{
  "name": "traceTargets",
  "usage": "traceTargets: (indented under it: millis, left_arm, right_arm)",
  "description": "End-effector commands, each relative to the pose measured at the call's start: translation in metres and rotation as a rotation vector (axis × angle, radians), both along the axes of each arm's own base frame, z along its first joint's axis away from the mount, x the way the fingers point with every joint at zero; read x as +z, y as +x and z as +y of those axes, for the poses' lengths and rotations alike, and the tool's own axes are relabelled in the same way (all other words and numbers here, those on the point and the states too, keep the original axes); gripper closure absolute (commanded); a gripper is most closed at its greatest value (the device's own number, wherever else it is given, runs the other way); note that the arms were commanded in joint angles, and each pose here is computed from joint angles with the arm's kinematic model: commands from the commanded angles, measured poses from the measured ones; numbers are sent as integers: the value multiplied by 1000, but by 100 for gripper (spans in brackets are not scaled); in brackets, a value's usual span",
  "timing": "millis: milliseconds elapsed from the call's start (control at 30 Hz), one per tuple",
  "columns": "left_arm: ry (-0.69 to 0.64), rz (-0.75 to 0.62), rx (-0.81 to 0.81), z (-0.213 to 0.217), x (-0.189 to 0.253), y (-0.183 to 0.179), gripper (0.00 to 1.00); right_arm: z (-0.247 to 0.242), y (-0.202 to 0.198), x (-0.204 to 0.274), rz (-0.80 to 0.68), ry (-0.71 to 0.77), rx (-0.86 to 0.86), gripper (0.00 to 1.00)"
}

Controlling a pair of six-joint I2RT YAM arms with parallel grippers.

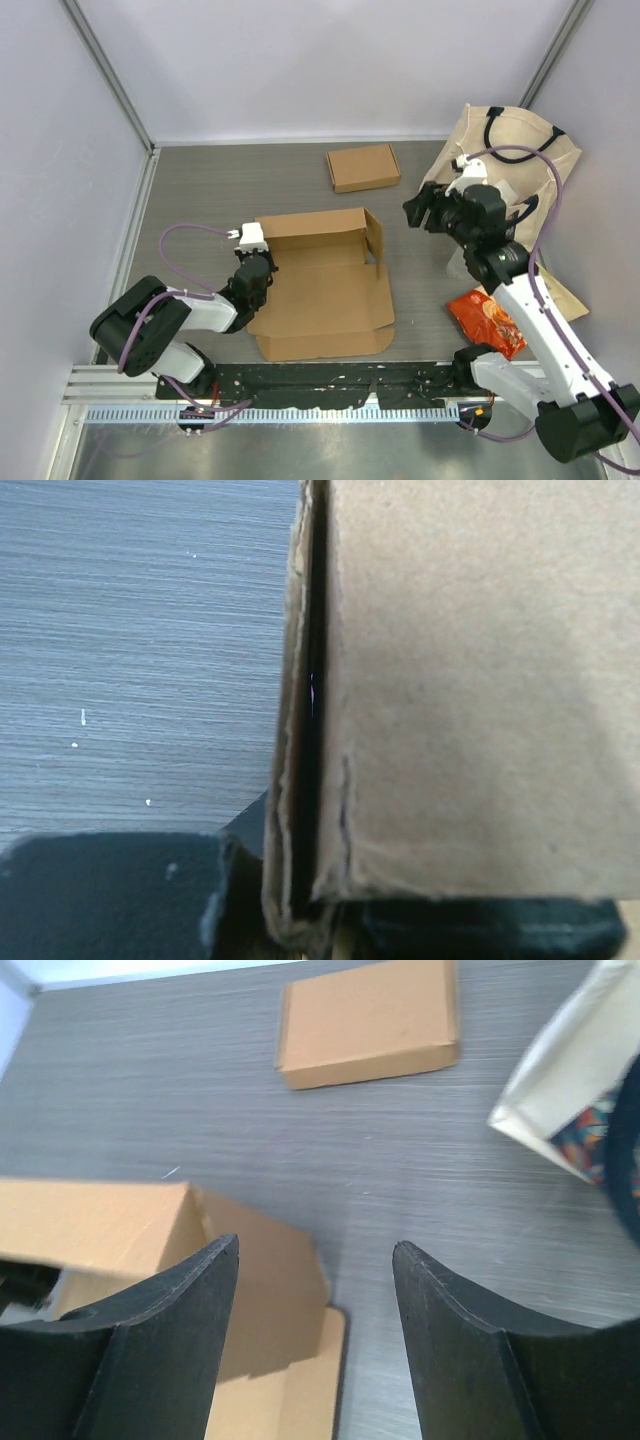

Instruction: Fold the paper box

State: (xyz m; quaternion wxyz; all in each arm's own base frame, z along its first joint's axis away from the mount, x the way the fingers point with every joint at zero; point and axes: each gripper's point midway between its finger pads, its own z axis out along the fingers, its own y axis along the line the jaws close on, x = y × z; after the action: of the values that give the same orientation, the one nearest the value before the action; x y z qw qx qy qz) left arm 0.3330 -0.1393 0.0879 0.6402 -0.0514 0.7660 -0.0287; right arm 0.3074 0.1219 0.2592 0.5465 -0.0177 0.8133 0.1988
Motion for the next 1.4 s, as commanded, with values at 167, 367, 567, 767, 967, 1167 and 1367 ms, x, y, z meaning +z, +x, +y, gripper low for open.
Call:
traceTargets:
  millis: [167,367,567,767,967,1167,1367]
  left_arm:
    - [-34,-41,-4,-4,11,3,100]
    - [-42,-36,-14,-7,9,4,100]
    - [-46,-39,-13,-7,11,3,100]
    - [-33,-51,1,-1,15,1,100]
    - [-31,-44,-6,-2,11,1,100]
    - [-27,-39,-8,-4,8,2,100]
    - [-13,-41,-10,-4,9,3,100]
  right_arm:
    - [-4,8,-73,238,-345,20,41]
    - [51,-7,-88,90,-400,282,40]
    - [99,9,-71,-254,-243,381,38]
    - [111,21,-74,-413,-188,318,37]
    - [106,41,-69,-554,-177,158,37]
    - [111,63,-78,-634,-222,56,40]
    - [105,77,-81,-648,-215,-41,62]
